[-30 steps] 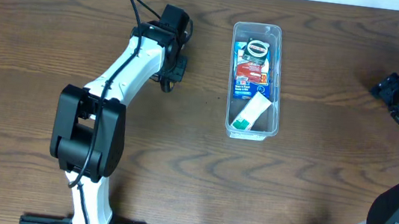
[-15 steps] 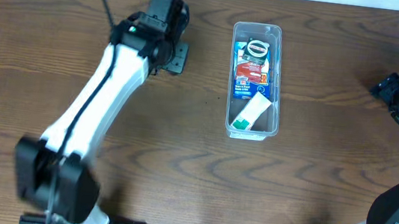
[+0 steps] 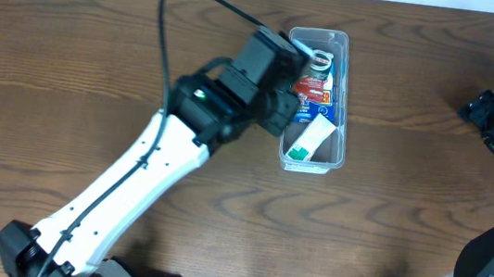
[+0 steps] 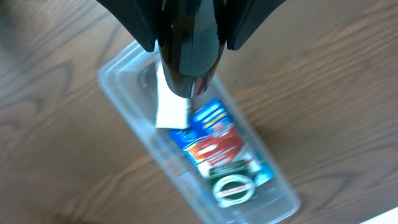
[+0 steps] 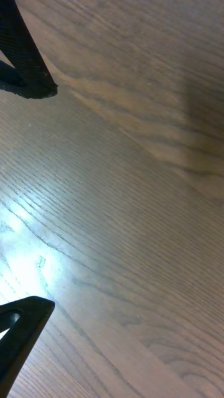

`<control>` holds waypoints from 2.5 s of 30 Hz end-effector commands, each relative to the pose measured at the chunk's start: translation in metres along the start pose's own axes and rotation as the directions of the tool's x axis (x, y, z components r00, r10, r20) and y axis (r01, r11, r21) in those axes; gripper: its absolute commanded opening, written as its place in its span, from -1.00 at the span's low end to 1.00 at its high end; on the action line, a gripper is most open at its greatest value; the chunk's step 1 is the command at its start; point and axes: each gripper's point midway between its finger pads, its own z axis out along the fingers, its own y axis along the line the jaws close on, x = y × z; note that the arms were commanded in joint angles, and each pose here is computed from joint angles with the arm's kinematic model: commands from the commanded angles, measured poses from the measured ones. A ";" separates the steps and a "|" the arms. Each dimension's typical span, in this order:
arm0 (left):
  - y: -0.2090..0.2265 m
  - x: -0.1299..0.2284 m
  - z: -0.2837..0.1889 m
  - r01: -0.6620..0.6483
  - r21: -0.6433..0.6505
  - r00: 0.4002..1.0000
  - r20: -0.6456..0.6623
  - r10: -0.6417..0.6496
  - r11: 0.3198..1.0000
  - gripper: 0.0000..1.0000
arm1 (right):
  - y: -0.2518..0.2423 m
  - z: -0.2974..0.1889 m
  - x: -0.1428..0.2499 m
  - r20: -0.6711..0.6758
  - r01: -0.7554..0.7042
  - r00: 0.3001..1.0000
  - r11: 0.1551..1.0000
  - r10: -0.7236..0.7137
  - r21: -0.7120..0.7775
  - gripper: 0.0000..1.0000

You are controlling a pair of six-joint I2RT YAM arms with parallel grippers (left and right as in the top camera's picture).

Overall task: Pack container
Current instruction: 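Carry the bottle over the container and lower it inside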

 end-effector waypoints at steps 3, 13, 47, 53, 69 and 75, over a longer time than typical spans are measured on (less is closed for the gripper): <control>-0.025 -0.006 0.018 -0.004 0.041 1.000 0.008 0.003 0.999 -0.38 | -0.004 0.002 -0.001 0.003 -0.018 1.000 1.000 0.018 0.020 0.99; -0.048 0.016 0.077 -0.031 0.063 0.995 -0.092 0.036 0.998 -0.37 | -0.004 0.002 -0.001 0.003 -0.018 1.000 1.000 0.018 0.020 0.99; -0.044 0.058 0.161 0.014 0.038 0.974 -0.228 -0.005 0.999 -0.36 | -0.004 0.002 -0.001 0.003 -0.018 1.000 1.000 0.018 0.020 0.99; -0.052 0.067 0.167 0.029 0.088 0.965 -0.262 -0.005 0.996 -0.35 | -0.004 0.002 -0.001 0.003 -0.018 1.000 1.000 0.018 0.020 0.99; -0.046 0.072 0.167 0.019 0.057 0.961 -0.277 -0.002 0.998 -0.35 | -0.004 0.002 -0.001 0.003 -0.018 1.000 1.000 0.018 0.020 0.98; -0.045 0.073 0.167 0.019 0.057 0.960 -0.281 -0.003 0.998 0.01 | -0.004 0.002 -0.001 0.003 -0.018 1.000 1.000 0.018 0.020 0.99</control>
